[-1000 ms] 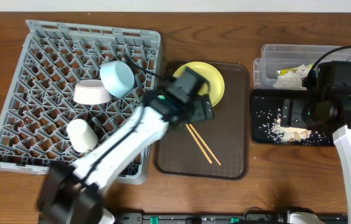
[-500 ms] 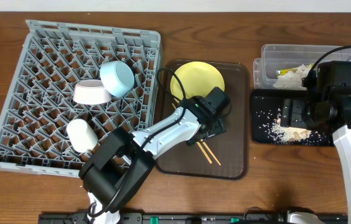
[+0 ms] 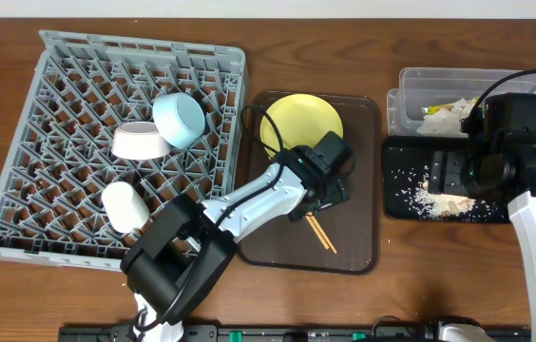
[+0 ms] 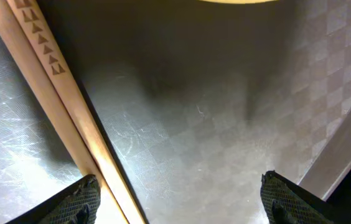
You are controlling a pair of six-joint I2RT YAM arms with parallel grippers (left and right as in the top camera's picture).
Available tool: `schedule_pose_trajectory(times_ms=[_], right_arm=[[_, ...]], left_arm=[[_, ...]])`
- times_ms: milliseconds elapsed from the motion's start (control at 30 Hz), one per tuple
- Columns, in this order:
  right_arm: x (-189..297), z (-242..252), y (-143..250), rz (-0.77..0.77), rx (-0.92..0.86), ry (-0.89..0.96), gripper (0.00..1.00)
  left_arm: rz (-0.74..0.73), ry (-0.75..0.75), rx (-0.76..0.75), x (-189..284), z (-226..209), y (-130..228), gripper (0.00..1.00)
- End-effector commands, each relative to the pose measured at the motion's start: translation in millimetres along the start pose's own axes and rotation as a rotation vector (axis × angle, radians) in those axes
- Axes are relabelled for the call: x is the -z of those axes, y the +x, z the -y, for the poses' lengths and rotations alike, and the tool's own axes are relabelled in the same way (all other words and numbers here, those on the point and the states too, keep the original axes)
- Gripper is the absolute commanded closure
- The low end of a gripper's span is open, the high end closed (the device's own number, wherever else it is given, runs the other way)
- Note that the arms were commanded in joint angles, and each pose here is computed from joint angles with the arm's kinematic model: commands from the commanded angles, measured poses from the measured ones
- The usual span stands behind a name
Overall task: Sort waste into correct bins and load items into the dishwasher
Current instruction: 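Reach the left gripper to the tray and pinch the wooden chopsticks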
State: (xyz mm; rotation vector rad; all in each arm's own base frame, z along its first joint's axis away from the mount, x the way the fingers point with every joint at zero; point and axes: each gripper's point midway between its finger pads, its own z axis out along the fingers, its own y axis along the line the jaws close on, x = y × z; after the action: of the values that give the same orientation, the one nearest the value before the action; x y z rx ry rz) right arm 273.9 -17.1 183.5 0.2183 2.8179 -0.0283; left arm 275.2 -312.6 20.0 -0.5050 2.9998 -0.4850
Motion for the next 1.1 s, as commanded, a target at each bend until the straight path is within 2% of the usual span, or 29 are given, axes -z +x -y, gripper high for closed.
schedule_pose_trajectory(times_ms=[0, 300, 433, 533, 767, 900, 1067], right_arm=[[4.2, 1.8, -1.5, 0.014, -0.018, -0.003, 0.13], [4.2, 1.7, -1.6, 0.015, -0.018, -0.003, 0.13], [4.2, 1.7, -1.5, 0.014, -0.018, -0.003, 0.13], [4.2, 1.7, -1.6, 0.015, -0.018, -0.003, 0.13], [4.2, 1.7, -1.2, 0.013, -0.018, -0.003, 0.13], [4.2, 1.8, -1.1, 0.012, -0.019, -0.003, 0.13], [4.2, 1.9, -1.0, 0.012, -0.019, -0.003, 0.13]], left_arm=[[-0.025, -0.028, 0.019, -10.9, -7.5, 5.0, 0.17], [-0.035, -0.037, -0.004, -10.8, -10.1, 7.0, 0.18], [-0.027, -0.172, 0.001, -7.3, -41.5, 8.3, 0.17], [-0.039, -0.217, 0.013, -3.9, -53.3, 9.7, 0.18], [0.025, -0.181, 0.005, 13.5, -45.1, -2.4, 0.18], [0.060, -0.184, -0.005, 17.3, -45.0, -8.4, 0.25], [0.063, -0.174, -0.008, 10.7, -41.7, -9.4, 0.26]])
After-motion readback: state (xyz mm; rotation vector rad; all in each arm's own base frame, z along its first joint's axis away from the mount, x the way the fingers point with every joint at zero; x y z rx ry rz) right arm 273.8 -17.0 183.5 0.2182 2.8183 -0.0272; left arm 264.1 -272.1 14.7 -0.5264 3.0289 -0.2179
